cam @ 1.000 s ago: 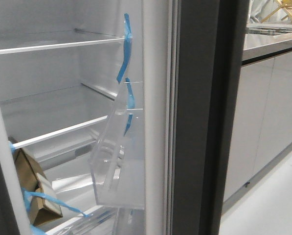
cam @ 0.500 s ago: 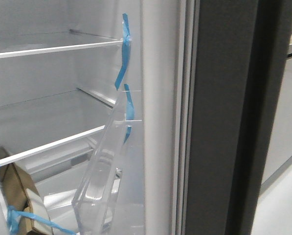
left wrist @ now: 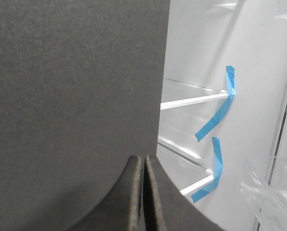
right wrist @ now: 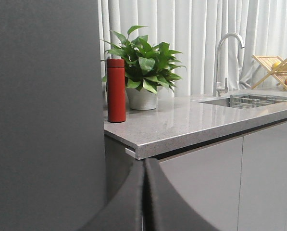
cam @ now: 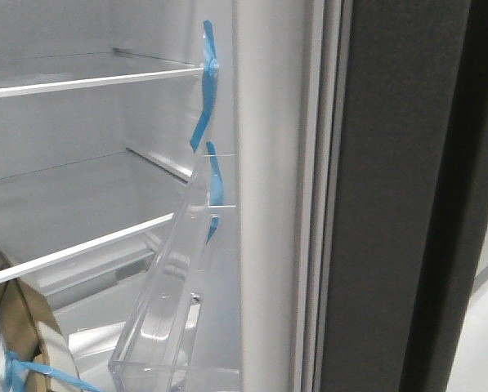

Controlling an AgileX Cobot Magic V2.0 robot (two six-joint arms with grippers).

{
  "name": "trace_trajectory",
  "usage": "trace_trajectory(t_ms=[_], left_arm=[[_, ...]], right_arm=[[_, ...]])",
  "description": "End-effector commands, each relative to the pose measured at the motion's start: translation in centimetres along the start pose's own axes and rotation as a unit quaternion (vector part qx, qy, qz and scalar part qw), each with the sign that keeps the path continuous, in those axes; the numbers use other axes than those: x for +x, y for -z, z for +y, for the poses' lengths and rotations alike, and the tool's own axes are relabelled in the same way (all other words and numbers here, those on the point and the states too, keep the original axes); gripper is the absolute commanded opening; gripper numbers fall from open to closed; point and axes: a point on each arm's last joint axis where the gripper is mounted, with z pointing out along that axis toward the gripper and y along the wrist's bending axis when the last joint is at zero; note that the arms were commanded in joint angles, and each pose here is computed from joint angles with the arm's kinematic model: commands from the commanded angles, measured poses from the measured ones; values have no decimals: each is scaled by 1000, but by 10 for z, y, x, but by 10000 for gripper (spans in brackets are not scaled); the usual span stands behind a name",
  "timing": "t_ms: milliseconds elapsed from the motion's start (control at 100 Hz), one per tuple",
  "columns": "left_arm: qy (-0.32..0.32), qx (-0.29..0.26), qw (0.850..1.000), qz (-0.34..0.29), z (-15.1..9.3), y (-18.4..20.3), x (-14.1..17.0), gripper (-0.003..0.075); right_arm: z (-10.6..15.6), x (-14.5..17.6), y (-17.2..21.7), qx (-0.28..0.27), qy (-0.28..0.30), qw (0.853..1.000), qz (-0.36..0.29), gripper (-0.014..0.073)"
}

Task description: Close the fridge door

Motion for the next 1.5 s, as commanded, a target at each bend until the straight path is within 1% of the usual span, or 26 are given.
trace_trajectory(t_ms=[0, 750, 890, 1020, 1120, 1300, 1490], left_arm=[[2, 0, 1000, -15, 1, -2, 4, -21], [2, 0, 1000, -15, 1, -2, 4, -21], [2, 0, 1000, -15, 1, -2, 4, -21], [2, 0, 1000, -15, 1, -2, 4, -21], [2, 0, 1000, -15, 1, -2, 4, -21], [2, 0, 1000, -15, 1, -2, 4, -20], [2, 0, 1000, -15, 1, -2, 4, -21]], right_arm=[[1, -4, 2, -4, 9, 999, -38, -76], [1, -3, 1, -4, 7, 999, -36, -76], [1, -7, 1, -4, 4, 999, -44, -76], [0, -21, 1, -1, 3, 999, -43, -76], [-1, -35, 1, 6, 3, 1000, -23, -76], [-3, -70, 0, 12, 3, 1000, -19, -76], [-4, -110, -11, 14, -1, 1000, -20, -76]])
